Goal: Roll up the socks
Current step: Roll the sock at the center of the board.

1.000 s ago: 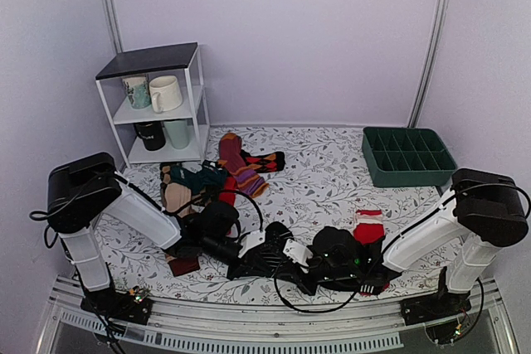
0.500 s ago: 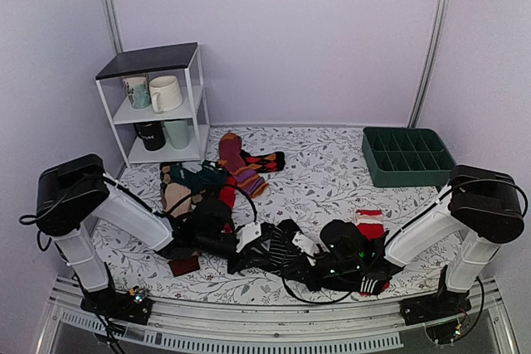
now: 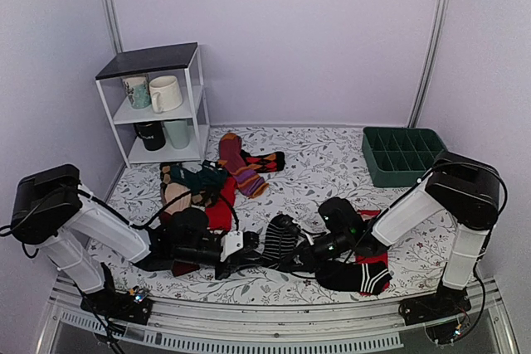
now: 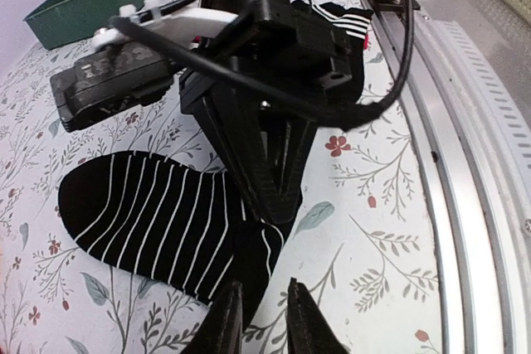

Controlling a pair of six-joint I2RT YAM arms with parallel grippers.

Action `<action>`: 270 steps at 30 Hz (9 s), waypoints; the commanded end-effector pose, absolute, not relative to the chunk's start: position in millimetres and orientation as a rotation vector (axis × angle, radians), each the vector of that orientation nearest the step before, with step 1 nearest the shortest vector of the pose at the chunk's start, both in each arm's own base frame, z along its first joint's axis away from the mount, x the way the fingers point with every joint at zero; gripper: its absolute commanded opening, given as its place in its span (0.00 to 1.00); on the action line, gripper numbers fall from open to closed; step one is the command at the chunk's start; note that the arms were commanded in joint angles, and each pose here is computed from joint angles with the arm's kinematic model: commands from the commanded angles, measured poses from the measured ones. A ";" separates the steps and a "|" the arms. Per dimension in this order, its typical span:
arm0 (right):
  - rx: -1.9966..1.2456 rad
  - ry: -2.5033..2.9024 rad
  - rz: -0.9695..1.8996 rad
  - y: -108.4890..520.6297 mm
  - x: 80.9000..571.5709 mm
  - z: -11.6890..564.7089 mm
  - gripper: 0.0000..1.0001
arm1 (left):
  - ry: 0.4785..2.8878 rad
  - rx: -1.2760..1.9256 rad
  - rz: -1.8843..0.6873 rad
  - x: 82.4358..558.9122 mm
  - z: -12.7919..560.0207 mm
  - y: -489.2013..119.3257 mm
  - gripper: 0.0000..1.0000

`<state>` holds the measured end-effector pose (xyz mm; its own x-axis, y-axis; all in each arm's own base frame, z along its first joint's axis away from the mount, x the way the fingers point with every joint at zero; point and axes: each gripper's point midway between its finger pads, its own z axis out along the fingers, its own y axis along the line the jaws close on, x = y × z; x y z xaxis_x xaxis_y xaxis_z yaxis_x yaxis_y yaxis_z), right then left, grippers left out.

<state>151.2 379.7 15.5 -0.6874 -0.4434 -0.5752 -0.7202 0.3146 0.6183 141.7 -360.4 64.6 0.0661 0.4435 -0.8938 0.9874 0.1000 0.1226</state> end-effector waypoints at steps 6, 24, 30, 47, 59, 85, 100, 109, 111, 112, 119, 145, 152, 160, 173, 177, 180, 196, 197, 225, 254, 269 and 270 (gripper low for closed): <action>-0.836 2.934 1.288 317.5 129.9 -50.4 0.00 | 1.455 1.502 -0.683 149.4 65.6 -372.0 0.23; -0.726 3.093 1.258 312.1 138.9 -54.5 0.00 | 1.506 1.618 -0.572 141.9 27.0 -388.2 0.23; -0.710 3.104 1.261 312.4 139.0 -55.4 0.00 | 1.510 1.585 -0.556 147.9 24.6 -390.6 0.25; -0.693 3.104 1.286 313.5 138.0 -57.0 0.00 | 1.549 1.594 -0.565 147.8 11.9 -392.0 0.17; -0.737 3.013 1.314 320.1 145.2 -47.8 0.03 | 1.645 1.625 -0.683 143.8 7.8 -391.8 0.00; -1.375 1.738 0.899 369.9 141.8 87.4 0.45 | 2.068 1.652 -1.077 120.1 -26.9 -358.0 0.00; -1.504 1.731 0.706 388.6 142.3 47.0 0.46 | 2.068 1.642 -1.092 121.8 -27.1 -357.6 0.00; -1.535 1.776 0.708 389.1 137.3 28.2 0.45 | 2.065 1.641 -1.097 122.0 -27.1 -357.6 0.00; -1.527 1.799 0.683 387.7 140.7 21.8 0.44 | 2.066 1.639 -1.097 122.6 -27.2 -357.0 0.00; -1.524 1.806 0.674 387.4 141.7 19.8 0.44 | 2.063 1.639 -1.099 122.5 -26.9 -357.3 0.00; -1.523 1.880 0.678 386.3 140.6 9.8 0.13 | 2.066 1.625 -1.080 126.3 -27.6 -357.5 0.00; -1.085 2.820 1.129 334.1 122.8 -75.7 0.06 | 1.500 1.496 -0.622 147.7 59.9 -362.3 0.22; -0.976 2.984 1.147 322.9 118.1 -84.3 0.06 | 1.537 1.521 -0.526 146.9 42.4 -361.2 0.22; -0.964 3.032 1.139 319.8 118.3 -83.6 0.07 | 1.550 1.543 -0.445 154.1 32.8 -364.9 0.23; -0.963 3.031 1.161 321.5 120.4 -82.4 0.07 | 1.614 1.588 -0.472 147.8 10.4 -366.2 0.23; -0.964 3.024 1.167 322.9 121.7 -81.6 0.07 | 1.622 1.603 -0.492 144.5 8.1 -367.8 0.19; -0.957 3.022 1.171 324.3 122.8 -81.7 0.07 | 1.626 1.609 -0.499 143.6 7.9 -368.6 0.19; -0.956 3.014 1.178 325.6 123.7 -82.1 0.07 | 1.642 1.640 -0.565 133.9 5.6 -373.1 0.07; -0.955 3.014 1.178 325.5 123.5 -82.2 0.07 | 1.644 1.635 -0.565 134.7 6.4 -373.1 0.01; -1.275 1.681 0.466 371.1 160.7 69.8 0.46 | 2.197 1.503 -1.170 130.2 -26.6 -353.8 0.00; -1.581 1.707 0.361 386.4 129.2 0.3 0.37 | 2.179 1.506 -1.239 131.0 -28.6 -351.2 0.00; -1.531 1.977 0.477 366.2 112.4 -26.0 0.01 | 2.122 1.416 -1.097 153.8 -15.4 -350.0 0.16; -1.520 2.007 0.502 364.0 112.2 -28.3 0.01 | 2.095 1.396 -1.059 160.2 -9.1 -350.1 0.23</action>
